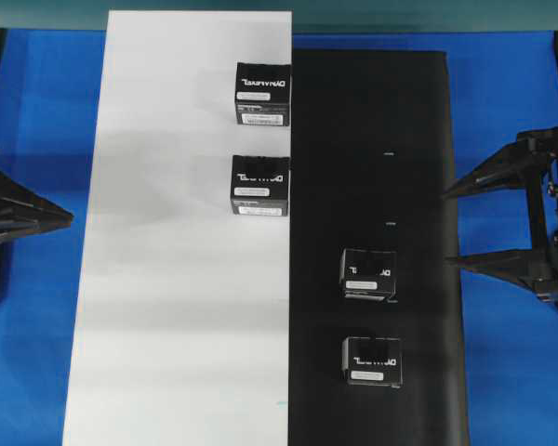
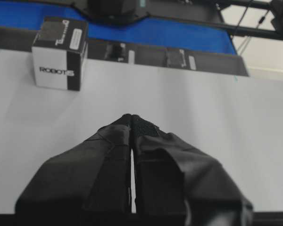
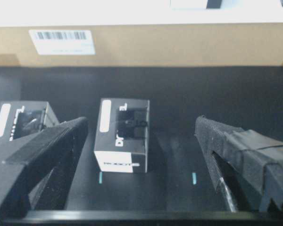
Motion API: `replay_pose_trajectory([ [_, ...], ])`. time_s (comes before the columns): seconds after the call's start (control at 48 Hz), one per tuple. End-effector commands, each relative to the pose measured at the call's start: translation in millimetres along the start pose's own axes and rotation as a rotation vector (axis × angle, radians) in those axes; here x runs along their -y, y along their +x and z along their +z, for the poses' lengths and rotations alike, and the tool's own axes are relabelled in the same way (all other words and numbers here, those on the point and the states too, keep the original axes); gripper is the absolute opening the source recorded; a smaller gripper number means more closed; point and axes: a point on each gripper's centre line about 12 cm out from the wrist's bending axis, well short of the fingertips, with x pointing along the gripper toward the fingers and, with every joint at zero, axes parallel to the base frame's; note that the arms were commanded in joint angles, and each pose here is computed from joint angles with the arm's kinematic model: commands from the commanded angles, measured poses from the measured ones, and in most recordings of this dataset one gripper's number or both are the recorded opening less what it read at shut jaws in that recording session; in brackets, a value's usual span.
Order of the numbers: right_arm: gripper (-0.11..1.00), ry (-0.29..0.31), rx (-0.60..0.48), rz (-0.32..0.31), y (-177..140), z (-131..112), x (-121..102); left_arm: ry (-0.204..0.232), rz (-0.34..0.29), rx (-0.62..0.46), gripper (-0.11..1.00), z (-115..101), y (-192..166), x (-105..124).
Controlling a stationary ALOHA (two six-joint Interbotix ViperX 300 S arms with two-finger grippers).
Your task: Place the box from the black base onto the white base.
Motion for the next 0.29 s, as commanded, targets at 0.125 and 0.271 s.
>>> replay_pose_trajectory([
  [0.125, 1.00, 0.004, -0.009, 0.002, 2, -4, 0, 0.004, -0.006, 0.015, -0.01, 6, 0, 2],
  [0.271, 1.00, -0.005, -0.018, 0.000, 3, -11, 0, 0.002, -0.008, 0.016, -0.01, 6, -1, 2],
])
